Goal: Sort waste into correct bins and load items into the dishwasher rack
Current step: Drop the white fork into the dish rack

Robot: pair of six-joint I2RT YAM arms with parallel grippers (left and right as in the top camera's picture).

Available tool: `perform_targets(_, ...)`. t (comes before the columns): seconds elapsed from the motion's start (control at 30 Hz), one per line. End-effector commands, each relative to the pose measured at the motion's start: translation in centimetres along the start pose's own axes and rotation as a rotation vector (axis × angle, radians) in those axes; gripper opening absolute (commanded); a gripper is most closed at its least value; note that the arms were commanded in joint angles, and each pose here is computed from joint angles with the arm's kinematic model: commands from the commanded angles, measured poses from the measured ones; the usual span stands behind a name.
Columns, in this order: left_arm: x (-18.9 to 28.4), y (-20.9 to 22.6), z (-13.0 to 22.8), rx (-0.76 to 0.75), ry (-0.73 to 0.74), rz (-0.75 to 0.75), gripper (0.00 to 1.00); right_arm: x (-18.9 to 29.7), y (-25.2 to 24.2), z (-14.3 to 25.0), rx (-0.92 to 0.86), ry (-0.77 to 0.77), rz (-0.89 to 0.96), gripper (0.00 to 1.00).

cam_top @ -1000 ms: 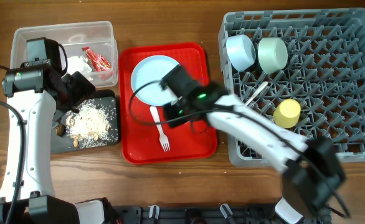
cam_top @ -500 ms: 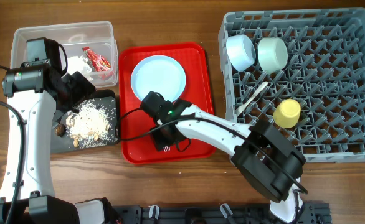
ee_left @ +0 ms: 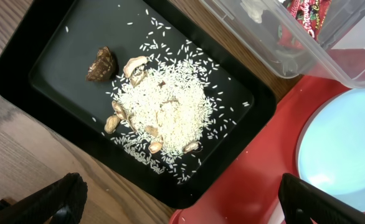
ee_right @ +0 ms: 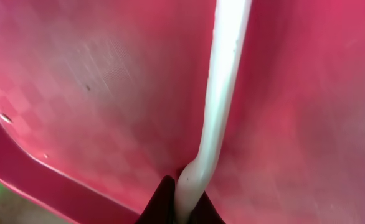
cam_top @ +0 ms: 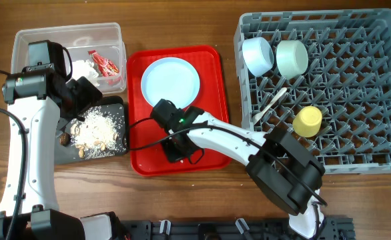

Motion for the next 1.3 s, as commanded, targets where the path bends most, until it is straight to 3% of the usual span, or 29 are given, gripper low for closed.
perform_targets(0.0, 0.2, 0.1, -0.2, 0.014, -0.013, -0.001, 1.0, 3.5, -0.7, -0.3, 0.007, -0.094, 0.1, 0.04)
perform_targets(0.2, 0.2, 0.2, -0.2, 0.014, -0.012, -0.002, 1.0, 13.7, -5.3, -0.2, -0.123, -0.337, 0.302, 0.04)
perform_targets(0.33, 0.2, 0.1, -0.2, 0.014, -0.013, -0.001, 1.0, 17.7, -10.3, 0.8, -0.262, -0.381, 0.342, 0.04)
perform_targets(0.6, 0.2, 0.1, -0.2, 0.014, -0.013, -0.001, 1.0, 15.9, -16.7, 4.1, -0.375, -0.224, 0.378, 0.05)
perform_targets(0.67, 0.2, 0.2, -0.2, 0.014, -0.012, -0.002, 1.0, 15.3, -17.2, 4.8, -0.388, -0.199, 0.394, 0.12)
perform_targets(1.13, 0.2, 0.1, -0.2, 0.014, -0.013, -0.001, 1.0, 15.7, -17.7, 4.6, -0.392, -0.223, 0.439, 0.16)
perform_targets(1.23, 0.2, 0.1, -0.2, 0.014, -0.013, -0.001, 1.0, 18.8, -16.2, 1.5, -0.324, -0.377, 0.349, 0.3)
perform_targets(1.27, 0.2, 0.1, -0.2, 0.014, -0.013, -0.001, 1.0, 19.9, -14.9, -0.3, -0.255, -0.455, 0.262, 0.44)
Point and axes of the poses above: each gripper's point midway between its finger pads, its own x axis back along the fingers, its own y axis along the line the jaws close on, z = x × y, the point moved 5 cm from there along x, back along the fingers, and after that the axes turned 8 degrees about x, right-handed, at the moved point
